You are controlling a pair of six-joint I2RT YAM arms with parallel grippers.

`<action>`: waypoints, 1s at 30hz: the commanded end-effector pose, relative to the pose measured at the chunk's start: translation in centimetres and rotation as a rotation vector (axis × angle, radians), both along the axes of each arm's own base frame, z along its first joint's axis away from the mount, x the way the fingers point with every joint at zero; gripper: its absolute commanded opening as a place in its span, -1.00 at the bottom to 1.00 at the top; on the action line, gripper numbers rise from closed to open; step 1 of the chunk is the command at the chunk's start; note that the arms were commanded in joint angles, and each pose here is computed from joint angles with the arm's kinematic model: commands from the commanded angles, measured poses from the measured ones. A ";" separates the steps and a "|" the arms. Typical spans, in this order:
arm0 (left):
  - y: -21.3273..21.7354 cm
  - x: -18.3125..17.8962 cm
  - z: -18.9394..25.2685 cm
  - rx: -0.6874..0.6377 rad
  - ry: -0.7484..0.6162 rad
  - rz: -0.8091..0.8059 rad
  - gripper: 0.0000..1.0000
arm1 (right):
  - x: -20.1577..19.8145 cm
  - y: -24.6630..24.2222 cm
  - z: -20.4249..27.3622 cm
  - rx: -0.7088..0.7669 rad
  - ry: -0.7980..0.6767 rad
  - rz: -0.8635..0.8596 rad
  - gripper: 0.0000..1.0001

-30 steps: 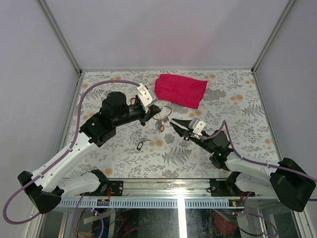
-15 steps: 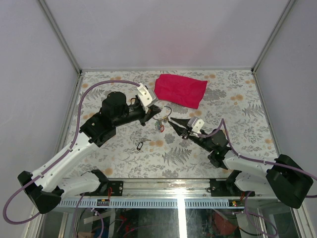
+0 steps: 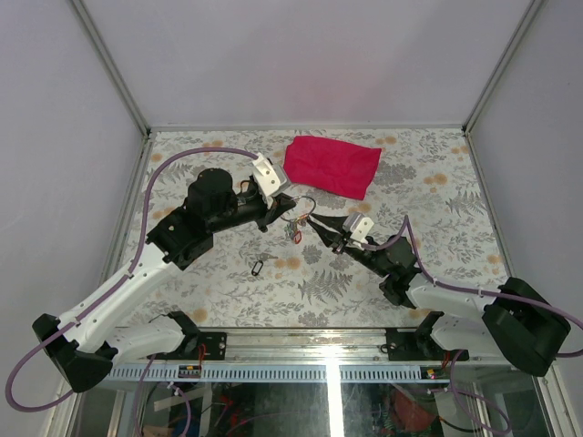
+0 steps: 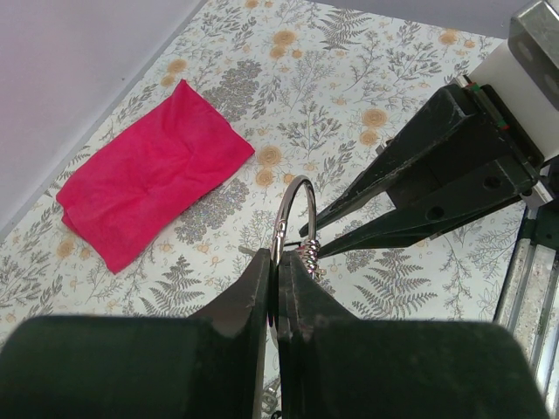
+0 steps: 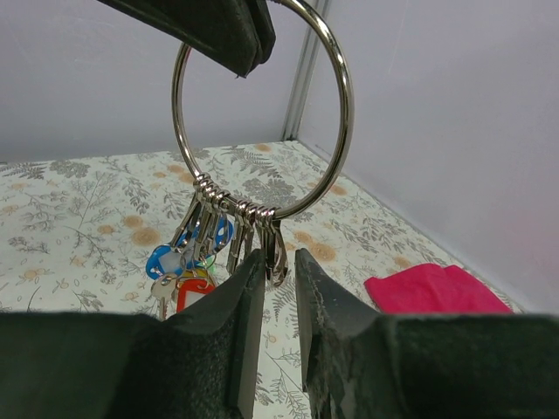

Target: Put the keys on the keyring

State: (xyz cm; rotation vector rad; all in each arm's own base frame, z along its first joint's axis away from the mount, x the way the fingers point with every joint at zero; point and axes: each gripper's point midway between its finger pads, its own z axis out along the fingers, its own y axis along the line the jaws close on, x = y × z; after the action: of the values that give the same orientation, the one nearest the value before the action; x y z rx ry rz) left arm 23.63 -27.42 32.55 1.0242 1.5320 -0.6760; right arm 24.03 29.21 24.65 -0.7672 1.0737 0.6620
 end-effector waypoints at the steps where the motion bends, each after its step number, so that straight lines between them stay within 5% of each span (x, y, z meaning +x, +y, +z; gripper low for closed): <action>1: -0.4 -0.4 2.5 -0.054 -0.045 -0.025 -1.00 | 0.1 0.0 4.3 0.109 -0.084 -0.012 -0.48; 30: -0.4 -0.5 2.6 -0.050 -0.040 -0.028 -1.00 | 0.7 -0.5 4.3 0.126 -0.088 -0.051 -0.46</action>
State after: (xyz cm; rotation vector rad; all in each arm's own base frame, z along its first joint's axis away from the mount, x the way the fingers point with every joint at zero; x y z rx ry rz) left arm 23.48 -27.47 32.45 1.0310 1.5335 -0.6831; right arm 24.74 28.86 24.89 -0.7265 1.0776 0.6354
